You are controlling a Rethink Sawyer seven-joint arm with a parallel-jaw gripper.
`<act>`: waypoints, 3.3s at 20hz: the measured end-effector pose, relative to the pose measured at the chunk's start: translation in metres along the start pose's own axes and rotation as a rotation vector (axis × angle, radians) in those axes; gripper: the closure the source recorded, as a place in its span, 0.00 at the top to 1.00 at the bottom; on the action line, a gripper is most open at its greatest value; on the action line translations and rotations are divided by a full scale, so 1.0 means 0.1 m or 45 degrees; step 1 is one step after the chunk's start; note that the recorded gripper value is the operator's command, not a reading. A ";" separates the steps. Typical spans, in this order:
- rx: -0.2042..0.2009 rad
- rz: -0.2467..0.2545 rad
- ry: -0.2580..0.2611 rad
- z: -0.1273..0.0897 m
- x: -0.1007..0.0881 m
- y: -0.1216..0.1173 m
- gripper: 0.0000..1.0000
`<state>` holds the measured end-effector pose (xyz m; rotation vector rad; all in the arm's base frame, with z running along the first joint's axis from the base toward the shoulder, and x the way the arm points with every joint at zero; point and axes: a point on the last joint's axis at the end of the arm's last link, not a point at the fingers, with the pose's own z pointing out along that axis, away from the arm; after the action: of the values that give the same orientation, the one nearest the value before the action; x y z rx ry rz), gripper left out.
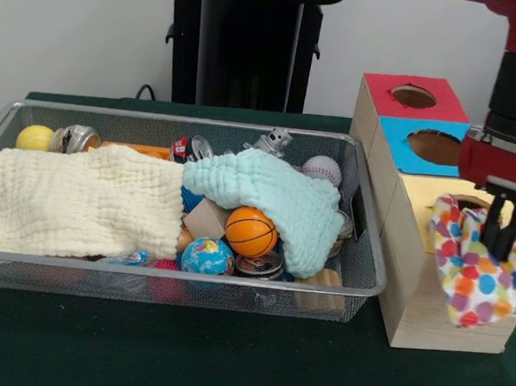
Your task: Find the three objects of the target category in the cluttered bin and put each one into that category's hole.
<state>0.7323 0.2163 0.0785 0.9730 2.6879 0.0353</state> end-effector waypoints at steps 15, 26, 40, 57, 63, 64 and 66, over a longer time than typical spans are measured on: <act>0.034 0.052 0.029 -0.25 -0.13 -0.41 0.00; 0.068 -0.051 0.131 -0.54 0.90 -0.33 0.00; 0.047 -0.122 0.112 -0.49 1.47 -0.38 0.00; 0.040 -0.113 0.122 -0.50 1.46 -0.39 0.00; 0.050 -0.120 0.105 -0.53 1.45 -0.41 0.00; 0.052 -0.119 0.099 -0.54 1.43 -0.42 0.00; 0.054 -0.114 0.088 -0.58 1.38 -0.43 0.00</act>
<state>0.5883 0.2743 0.0943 0.8781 2.8029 -0.0061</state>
